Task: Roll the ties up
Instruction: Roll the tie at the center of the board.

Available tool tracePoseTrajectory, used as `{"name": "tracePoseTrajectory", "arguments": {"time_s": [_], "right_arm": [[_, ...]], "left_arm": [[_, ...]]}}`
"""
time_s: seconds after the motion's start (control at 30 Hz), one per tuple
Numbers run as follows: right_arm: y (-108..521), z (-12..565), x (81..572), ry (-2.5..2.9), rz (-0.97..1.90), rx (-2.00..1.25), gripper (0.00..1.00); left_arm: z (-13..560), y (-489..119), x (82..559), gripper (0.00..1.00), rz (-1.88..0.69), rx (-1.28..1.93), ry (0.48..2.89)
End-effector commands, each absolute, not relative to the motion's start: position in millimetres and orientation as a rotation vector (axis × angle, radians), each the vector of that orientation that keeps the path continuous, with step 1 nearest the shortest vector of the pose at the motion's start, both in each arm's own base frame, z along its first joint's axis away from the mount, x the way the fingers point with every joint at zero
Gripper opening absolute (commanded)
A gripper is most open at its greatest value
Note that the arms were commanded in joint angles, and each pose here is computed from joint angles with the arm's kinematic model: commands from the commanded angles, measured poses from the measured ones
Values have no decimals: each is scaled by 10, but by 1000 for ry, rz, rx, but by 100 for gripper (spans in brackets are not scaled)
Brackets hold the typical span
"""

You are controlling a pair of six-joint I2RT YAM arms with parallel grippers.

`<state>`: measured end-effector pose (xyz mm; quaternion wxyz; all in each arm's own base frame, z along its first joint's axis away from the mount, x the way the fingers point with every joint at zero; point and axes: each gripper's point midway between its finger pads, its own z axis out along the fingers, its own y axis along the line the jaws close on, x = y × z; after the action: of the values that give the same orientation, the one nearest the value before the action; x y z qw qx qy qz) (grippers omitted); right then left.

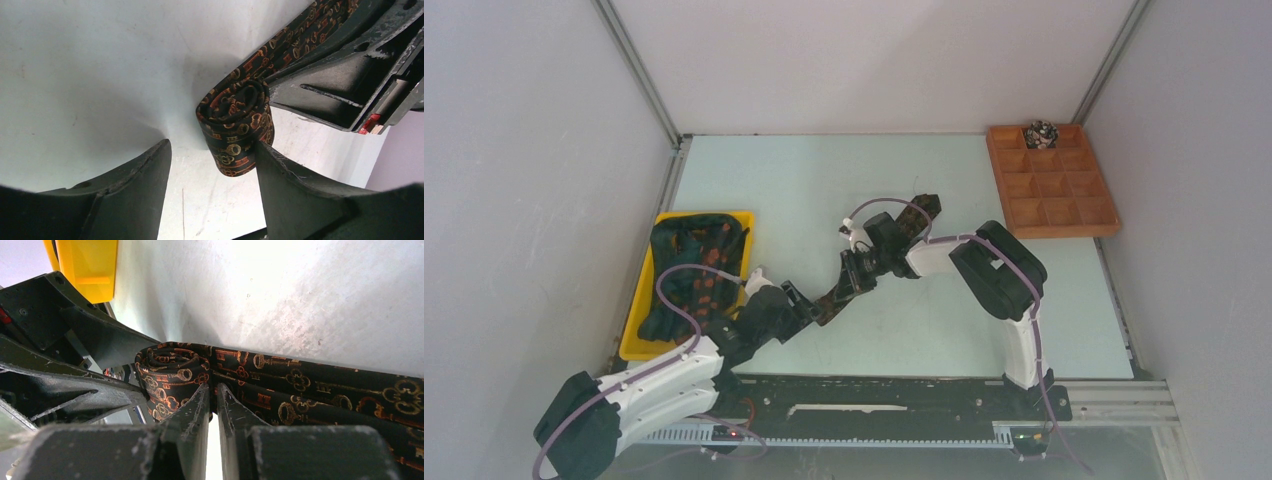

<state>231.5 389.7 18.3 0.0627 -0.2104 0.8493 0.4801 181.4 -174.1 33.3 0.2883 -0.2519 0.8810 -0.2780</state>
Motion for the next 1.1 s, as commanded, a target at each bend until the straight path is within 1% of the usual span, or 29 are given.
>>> {"name": "tracePoseTrajectory", "arguments": {"time_s": [0.0, 0.13, 0.27, 0.37, 0.6, 0.73, 0.87, 1.07], "right_arm": [[3923, 104, 2326, 2579, 1416, -654, 14], [3919, 99, 2323, 2580, 1414, -654, 14], [3927, 103, 2313, 2580, 1417, -657, 14], [3926, 101, 2315, 2580, 1415, -657, 13], [3928, 98, 2313, 2581, 1416, -657, 13], [3925, 102, 2314, 2580, 1416, -659, 13], [3909, 98, 2322, 2585, 1412, -655, 12], [3883, 107, 2339, 2587, 1405, -651, 12]], "left_arm": [[328, -1744, 1866, 70, -747, -731, 2311], [287, -1729, 1849, 70, -743, -775, 2305], [288, -1708, 1868, 74, -749, -790, 2277], [304, -1747, 1903, 75, -782, -795, 2254], [231, -1805, 1945, 73, -781, -807, 2263], [146, -1813, 1948, 70, -746, -806, 2292], [81, -1826, 1957, 61, -727, -793, 2308], [44, -1875, 1978, 36, -708, -745, 2334]]}}
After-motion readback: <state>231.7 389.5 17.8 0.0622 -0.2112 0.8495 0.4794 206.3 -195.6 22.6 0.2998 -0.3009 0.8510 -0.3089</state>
